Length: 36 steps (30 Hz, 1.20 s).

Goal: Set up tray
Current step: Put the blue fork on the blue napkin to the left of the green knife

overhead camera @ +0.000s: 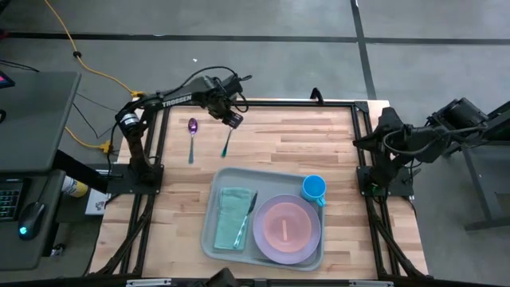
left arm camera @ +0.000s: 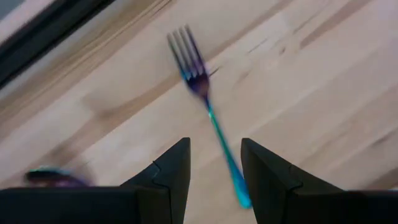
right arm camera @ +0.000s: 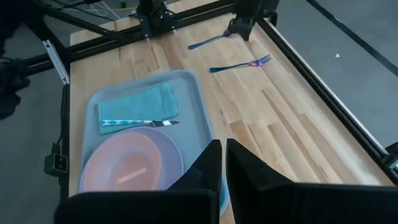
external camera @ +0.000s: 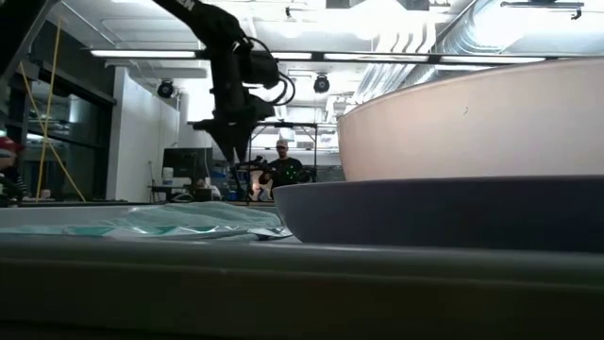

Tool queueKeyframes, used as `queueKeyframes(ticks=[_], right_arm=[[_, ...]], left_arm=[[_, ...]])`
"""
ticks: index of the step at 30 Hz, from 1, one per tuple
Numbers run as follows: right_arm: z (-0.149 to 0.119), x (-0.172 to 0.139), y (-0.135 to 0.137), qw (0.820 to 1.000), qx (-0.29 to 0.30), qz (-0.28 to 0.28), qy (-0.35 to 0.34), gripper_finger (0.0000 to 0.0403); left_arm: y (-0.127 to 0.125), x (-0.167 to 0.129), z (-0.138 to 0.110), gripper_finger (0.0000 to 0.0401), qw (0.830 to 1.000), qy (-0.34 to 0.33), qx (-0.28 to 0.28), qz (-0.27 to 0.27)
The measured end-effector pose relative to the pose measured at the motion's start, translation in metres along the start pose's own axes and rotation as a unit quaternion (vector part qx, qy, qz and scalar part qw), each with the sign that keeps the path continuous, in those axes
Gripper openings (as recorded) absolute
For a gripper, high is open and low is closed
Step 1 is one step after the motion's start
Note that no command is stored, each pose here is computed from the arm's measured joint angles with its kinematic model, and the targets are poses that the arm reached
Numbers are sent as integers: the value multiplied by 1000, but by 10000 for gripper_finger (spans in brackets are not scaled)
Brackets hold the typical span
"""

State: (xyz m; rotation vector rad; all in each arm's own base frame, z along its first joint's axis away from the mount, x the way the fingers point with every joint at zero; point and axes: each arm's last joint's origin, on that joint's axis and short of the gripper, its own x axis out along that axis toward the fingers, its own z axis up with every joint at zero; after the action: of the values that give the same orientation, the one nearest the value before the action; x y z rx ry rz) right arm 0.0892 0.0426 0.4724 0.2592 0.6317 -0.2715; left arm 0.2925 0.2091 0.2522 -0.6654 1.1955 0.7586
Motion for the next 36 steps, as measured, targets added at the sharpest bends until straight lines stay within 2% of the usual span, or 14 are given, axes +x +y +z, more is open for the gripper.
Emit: queueKeyframes(ticks=[4, 10, 14, 20, 24, 28, 36], right_arm=[[1, 0, -1, 1000, 10, -8, -6, 0], [1, 1, -2, 1000, 17, -14, -8, 0], [2, 1, -3, 1000, 19, -22, -12, 0], [3, 2, -4, 999, 23, -29, -14, 0], [3, 2, -4, 999, 23, -30, -15, 0], [3, 2, -4, 999, 23, -33, -17, 0], [3, 2, -4, 999, 23, -35, -19, 0]], left_arm=[[0, 9, 3, 170, 999, -25, -14, -14], [2, 19, -3, 176, 1000, -11, -15, -9], [2, 25, -7, 212, 1000, -4, -14, -18], [3, 38, -13, 287, 999, 13, -49, -20], [3, 49, -15, 315, 998, 27, -54, -14], [1, 59, -13, 320, 997, 34, -61, -19], [-10, 73, -10, 302, 998, 22, -52, -25]])
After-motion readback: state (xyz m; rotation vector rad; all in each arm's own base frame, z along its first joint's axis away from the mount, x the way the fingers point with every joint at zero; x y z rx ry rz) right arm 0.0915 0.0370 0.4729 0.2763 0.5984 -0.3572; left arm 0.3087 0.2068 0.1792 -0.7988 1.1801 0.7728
